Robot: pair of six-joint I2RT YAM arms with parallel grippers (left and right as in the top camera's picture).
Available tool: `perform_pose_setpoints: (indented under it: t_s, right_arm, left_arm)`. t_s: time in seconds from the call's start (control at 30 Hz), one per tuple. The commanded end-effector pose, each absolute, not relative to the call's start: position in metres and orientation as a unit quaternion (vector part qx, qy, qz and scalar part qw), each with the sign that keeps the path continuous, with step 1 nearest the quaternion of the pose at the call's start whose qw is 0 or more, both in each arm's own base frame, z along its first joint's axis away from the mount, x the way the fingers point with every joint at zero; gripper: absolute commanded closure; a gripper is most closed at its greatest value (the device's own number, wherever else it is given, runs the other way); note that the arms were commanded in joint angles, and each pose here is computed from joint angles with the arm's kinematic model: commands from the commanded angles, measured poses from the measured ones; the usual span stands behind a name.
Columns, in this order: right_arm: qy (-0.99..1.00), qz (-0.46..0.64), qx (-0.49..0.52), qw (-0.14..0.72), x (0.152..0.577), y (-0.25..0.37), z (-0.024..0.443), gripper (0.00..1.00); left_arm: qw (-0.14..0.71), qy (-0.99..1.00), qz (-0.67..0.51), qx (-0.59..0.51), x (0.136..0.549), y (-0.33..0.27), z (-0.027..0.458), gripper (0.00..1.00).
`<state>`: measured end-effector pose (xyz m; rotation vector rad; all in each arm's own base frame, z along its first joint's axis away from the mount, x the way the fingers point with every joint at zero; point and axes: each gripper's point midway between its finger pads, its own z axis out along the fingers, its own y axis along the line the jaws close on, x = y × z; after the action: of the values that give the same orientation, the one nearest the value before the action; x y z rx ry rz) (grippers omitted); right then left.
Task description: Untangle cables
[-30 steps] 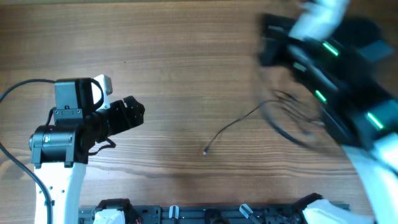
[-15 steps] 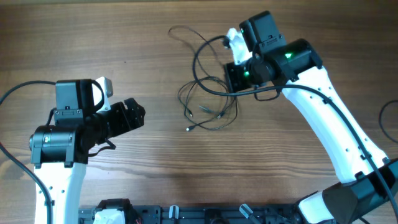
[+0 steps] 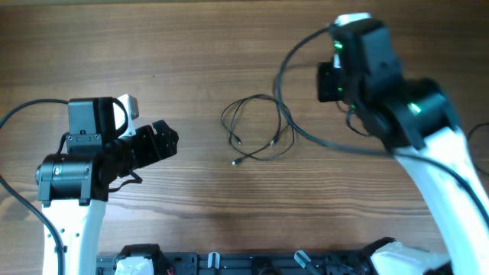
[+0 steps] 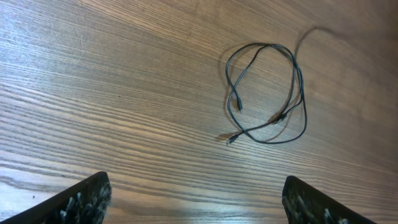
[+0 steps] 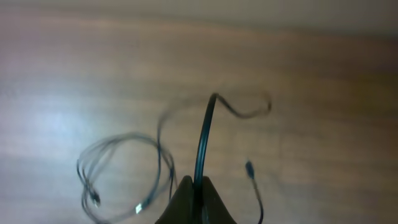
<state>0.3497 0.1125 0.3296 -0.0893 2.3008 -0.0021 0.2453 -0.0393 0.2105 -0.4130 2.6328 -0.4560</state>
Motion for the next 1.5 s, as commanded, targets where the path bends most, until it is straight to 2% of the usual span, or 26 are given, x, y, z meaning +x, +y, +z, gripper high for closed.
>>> perform_pose_setpoints:
  t_s: [0.0, 0.23, 0.4, 0.5, 0.67, 1.07, 1.27, 1.47]
  right_arm:
    - [0.855, -0.048, 0.045, 0.515, 0.336, 0.066, 0.398, 0.96]
    - [0.755, -0.044, 0.139, 0.639, 0.299, 0.023, 0.484, 0.96]
    - [0.733, -0.001, 0.136, 0.666, 0.284, 0.024, 0.505, 0.96]
    - [0.742, 0.035, 0.101, 0.661, 0.284, 0.040, 0.503, 0.96]
    - [0.767, 0.078, 0.017, 0.637, 0.284, 0.072, 0.490, 0.96]
    - [0.807, 0.065, -0.003, 0.587, 0.278, 0.073, 0.459, 0.95]
    - [0.815, 0.061, -0.007, 0.576, 0.276, 0.073, 0.452, 0.96]
    - [0.830, 0.051, -0.012, 0.556, 0.272, 0.071, 0.440, 0.96]
  left_arm:
    - [0.215, 0.952, -0.165, -0.139, 0.244, -0.040, 0.209, 0.10]
    - [0.214, 0.953, -0.168, -0.134, 0.243, -0.041, 0.209, 0.12]
    - [0.227, 0.938, -0.259, 0.035, 0.238, -0.082, 0.224, 0.15]
    - [0.234, 0.928, -0.274, 0.092, 0.241, -0.091, 0.224, 0.14]
    - [0.225, 0.926, -0.279, 0.115, 0.266, -0.103, 0.209, 0.14]
    - [0.192, 0.902, -0.301, 0.244, 0.324, -0.201, 0.130, 0.14]
    - [0.202, 0.910, -0.239, 0.272, 0.351, -0.224, 0.077, 0.15]
    - [0.232, 0.931, -0.140, 0.242, 0.385, -0.206, 0.044, 0.19]
